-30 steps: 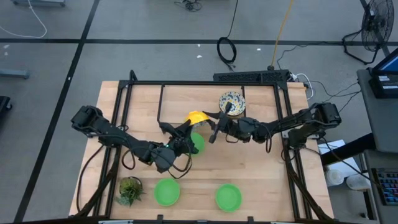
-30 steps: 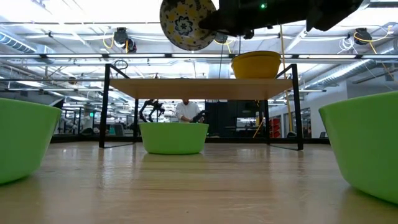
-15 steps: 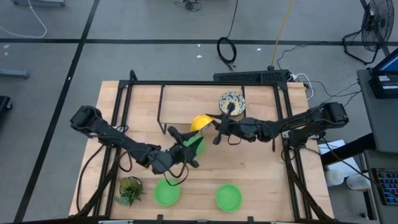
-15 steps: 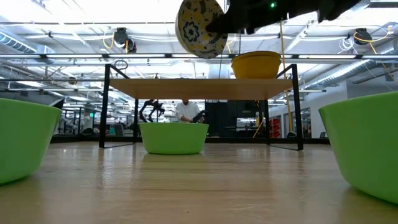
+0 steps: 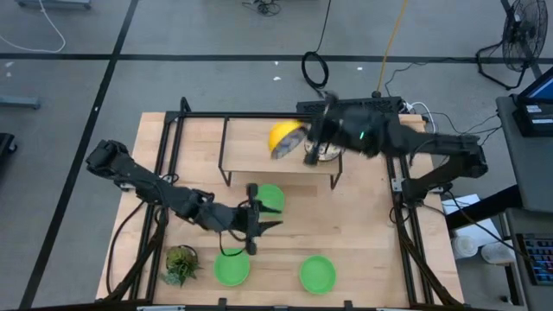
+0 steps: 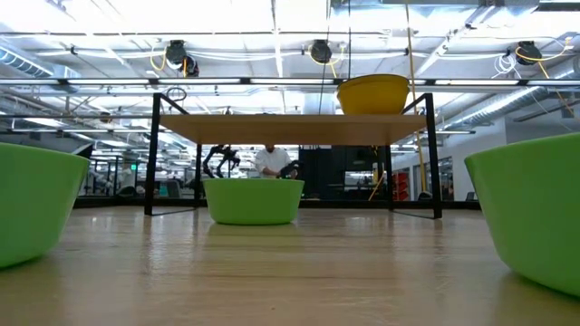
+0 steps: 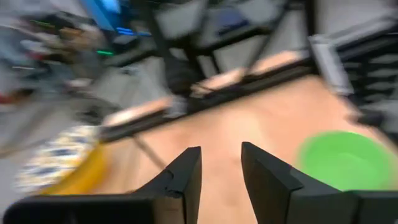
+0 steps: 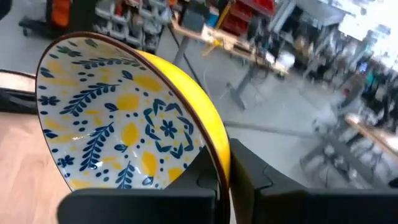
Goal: Pick & Place Mini bowls
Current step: Stack the white bowl on top of the white bowl on the shelf
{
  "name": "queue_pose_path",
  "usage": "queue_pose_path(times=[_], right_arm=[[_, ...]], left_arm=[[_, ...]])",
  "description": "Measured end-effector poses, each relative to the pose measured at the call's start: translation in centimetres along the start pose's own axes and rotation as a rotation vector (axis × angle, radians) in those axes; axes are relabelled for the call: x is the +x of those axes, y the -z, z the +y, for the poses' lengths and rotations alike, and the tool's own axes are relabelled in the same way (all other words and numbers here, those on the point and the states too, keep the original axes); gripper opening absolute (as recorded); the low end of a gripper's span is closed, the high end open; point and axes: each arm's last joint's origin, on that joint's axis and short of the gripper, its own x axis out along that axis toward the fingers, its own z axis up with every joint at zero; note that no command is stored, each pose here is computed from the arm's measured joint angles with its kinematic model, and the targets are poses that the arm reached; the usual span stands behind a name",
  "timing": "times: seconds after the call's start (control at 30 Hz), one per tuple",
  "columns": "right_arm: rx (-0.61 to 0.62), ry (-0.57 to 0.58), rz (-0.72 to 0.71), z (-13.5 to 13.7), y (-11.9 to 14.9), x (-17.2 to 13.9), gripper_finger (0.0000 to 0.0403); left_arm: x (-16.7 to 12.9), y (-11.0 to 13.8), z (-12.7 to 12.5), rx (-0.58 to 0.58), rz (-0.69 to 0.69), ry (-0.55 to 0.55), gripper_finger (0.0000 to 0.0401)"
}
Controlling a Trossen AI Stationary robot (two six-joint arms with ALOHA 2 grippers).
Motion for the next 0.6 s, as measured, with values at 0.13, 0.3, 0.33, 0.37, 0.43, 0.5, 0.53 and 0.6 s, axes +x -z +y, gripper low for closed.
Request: queue_pose_path(times=[0.13,0.3,0.33,0.37,0.43,0.5,0.53,0.6], right_arm=[[0.077,0.060,0.073,-4.7,-2.7,-0.4,0.0006],[0.216,0.061,0.128,-9.6,-4.0,-1.1,0.0006],[0.245,0.040,0.144,-10.3,-3.9,-1.2,0.0006],[0.278,0.025,0.148,-11.0,-3.9,-1.2,0.0006],[0.331,0.001,0.171,-12.3,-3.4,-1.2,0.0006],[0.375,-0.041,0.251,-12.9,-2.2,-0.7,0.0006],[0.398,-0.059,0.276,-13.3,-1.7,-0.5,0.0006],[0.432,-0.100,0.357,-13.9,-0.5,-0.2,0.0006]], left_arm=[[-0.3,0.1,0.7,0.005,0.008,0.120,0.0104],[0.0,0.3,1.6,-0.007,0.025,0.043,0.0105],[0.0,0.3,1.8,-0.017,0.030,0.029,0.0107],[0.1,0.4,1.9,-0.025,0.033,0.018,0.0109],[0.2,0.4,2.2,-0.031,0.037,0.008,0.0114],[0.3,0.5,2.5,-0.043,0.041,-0.001,0.0119],[0.4,0.6,2.6,-0.057,0.042,-0.006,0.0122],[0.4,0.6,2.8,-0.078,0.044,-0.013,0.0125]])
